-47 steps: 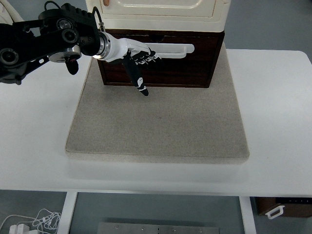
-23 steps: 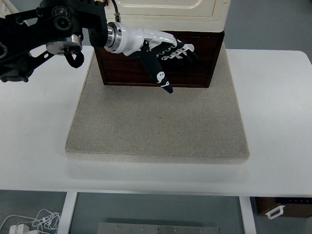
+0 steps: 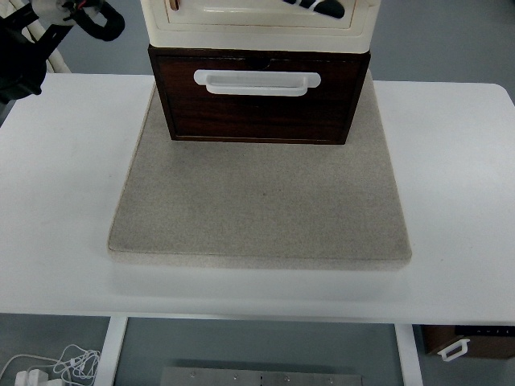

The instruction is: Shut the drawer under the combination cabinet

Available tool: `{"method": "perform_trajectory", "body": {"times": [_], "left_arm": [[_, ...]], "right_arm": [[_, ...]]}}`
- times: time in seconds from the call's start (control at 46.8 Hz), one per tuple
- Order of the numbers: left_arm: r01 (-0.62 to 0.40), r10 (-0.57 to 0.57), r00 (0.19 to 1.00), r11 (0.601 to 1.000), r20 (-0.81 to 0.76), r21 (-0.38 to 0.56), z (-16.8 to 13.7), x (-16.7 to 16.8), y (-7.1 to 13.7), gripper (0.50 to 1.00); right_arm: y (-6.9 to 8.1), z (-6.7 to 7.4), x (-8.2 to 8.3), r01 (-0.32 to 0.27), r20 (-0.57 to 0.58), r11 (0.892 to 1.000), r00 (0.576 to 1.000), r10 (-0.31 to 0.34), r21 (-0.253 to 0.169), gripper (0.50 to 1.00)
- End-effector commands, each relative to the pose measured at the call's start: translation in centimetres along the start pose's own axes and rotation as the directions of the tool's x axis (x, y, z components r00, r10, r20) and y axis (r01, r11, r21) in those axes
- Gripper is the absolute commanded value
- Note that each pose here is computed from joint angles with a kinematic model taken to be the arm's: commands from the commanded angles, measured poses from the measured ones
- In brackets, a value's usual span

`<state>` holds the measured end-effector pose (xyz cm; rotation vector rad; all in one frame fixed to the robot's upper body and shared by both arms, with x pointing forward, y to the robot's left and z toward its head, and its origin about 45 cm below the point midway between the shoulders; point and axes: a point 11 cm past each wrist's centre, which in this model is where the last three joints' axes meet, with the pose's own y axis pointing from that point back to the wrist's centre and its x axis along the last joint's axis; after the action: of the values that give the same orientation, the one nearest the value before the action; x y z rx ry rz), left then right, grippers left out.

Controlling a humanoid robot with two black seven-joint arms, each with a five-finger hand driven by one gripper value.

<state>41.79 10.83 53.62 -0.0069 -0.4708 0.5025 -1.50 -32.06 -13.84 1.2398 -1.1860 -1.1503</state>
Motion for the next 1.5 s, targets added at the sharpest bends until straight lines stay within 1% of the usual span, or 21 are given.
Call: {"method": "perform_trajectory", "body": {"times": [0.0,0.192,0.321,0.406,0.513,0.684,0.833,1.068,1.175,1.282,1.325,1.474], "left_arm": [[-0.048,0.046,0.999,0.996,-0.025,-0.079,1.7,1.4,0.5,1.0],[-0.162,0.152,0.986,0.973,-0.075,-0.162,3.7,4.5,1.9,1.0],[-0.252,0.23,0.966,0.94,-0.119,-0.229,5.3,6.8,3.4,1.0],[-0.35,0.316,0.935,0.896,-0.16,-0.275,6.7,8.7,4.9,1.0],[-0.47,0.417,0.881,0.827,-0.225,-0.308,7.9,11.6,7.0,1.0],[-0.586,0.503,0.807,0.75,-0.311,-0.308,7.8,15.2,10.3,1.0],[-0.683,0.577,0.72,0.688,-0.386,-0.245,5.6,18.2,13.6,1.0],[-0.799,0.66,0.551,0.593,-0.51,-0.096,0.0,21.0,17.0,1.0],[-0.83,0.67,0.475,0.557,-0.57,-0.037,-2.7,21.5,18.6,1.0],[-0.855,0.696,0.385,0.516,-0.606,0.05,-6.6,21.5,20.3,1.0],[-0.861,0.707,0.359,0.503,-0.609,0.076,-7.7,21.4,20.9,1.0],[-0.873,0.72,0.242,0.454,-0.65,0.178,-12.7,20.4,23.3,1.0]], "right_arm": [[0.0,0.0,0.0,0.001,-0.001,1.0,1.0,-0.001,0.0,0.952],[0.0,0.0,-0.1,0.002,-0.001,1.0,1.0,-0.002,0.0,0.952],[0.0,0.0,-0.1,0.002,-0.001,1.0,1.0,-0.002,0.0,0.952],[0.0,0.0,0.0,0.001,-0.001,1.0,1.0,-0.001,0.0,0.952],[0.0,0.0,0.0,0.001,-0.001,1.0,1.0,-0.001,0.0,0.952],[0.0,0.0,0.0,0.001,-0.001,1.0,1.0,-0.001,0.0,0.952],[0.0,0.0,0.0,0.001,-0.001,1.0,1.0,-0.001,0.0,0.952],[0.0,0.0,0.0,-0.001,0.001,1.0,1.0,0.001,0.0,0.952],[0.0,0.0,0.0,-0.001,0.001,1.0,1.0,0.001,0.0,0.952],[0.0,0.0,0.0,0.001,-0.001,1.0,1.0,-0.001,0.0,0.952],[0.0,0.0,0.0,-0.001,0.001,1.0,1.0,0.001,0.0,0.952],[0.0,0.0,-0.1,0.002,0.004,1.0,1.0,-0.002,0.001,0.952]]}}
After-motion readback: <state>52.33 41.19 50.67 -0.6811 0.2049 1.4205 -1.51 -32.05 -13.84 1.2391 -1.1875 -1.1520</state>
